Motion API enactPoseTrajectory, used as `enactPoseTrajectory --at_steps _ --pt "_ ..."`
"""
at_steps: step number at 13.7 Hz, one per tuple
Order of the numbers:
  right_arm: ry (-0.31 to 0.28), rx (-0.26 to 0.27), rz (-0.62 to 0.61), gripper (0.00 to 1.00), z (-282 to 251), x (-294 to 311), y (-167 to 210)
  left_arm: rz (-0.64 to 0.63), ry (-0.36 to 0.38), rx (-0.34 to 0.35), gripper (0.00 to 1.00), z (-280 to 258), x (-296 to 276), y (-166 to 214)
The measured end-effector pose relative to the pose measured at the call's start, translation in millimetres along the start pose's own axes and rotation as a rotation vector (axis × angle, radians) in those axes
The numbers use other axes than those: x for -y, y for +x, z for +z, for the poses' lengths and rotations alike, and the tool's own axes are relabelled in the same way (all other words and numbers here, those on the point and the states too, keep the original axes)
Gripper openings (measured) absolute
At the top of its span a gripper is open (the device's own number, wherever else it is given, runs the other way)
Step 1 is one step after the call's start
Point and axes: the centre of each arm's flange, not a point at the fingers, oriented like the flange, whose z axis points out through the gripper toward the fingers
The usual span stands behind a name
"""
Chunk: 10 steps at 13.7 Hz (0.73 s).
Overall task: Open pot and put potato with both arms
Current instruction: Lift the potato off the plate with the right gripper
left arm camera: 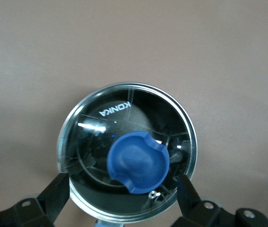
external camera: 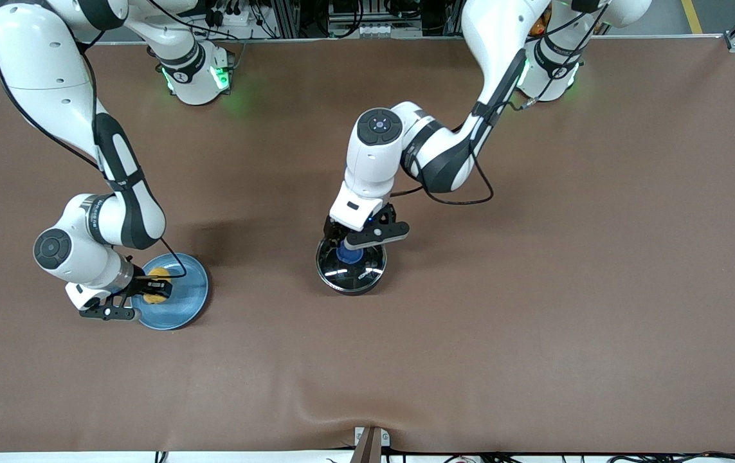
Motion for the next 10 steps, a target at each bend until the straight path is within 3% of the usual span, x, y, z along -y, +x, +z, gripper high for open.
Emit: enactPoseTrajectory --at_steps 10 --pt "0.009 -0.046 -0.009 0.55 -29.5 6.9 12.6 -0.012 -0.008 -0.025 1.0 39.4 4.6 -2.3"
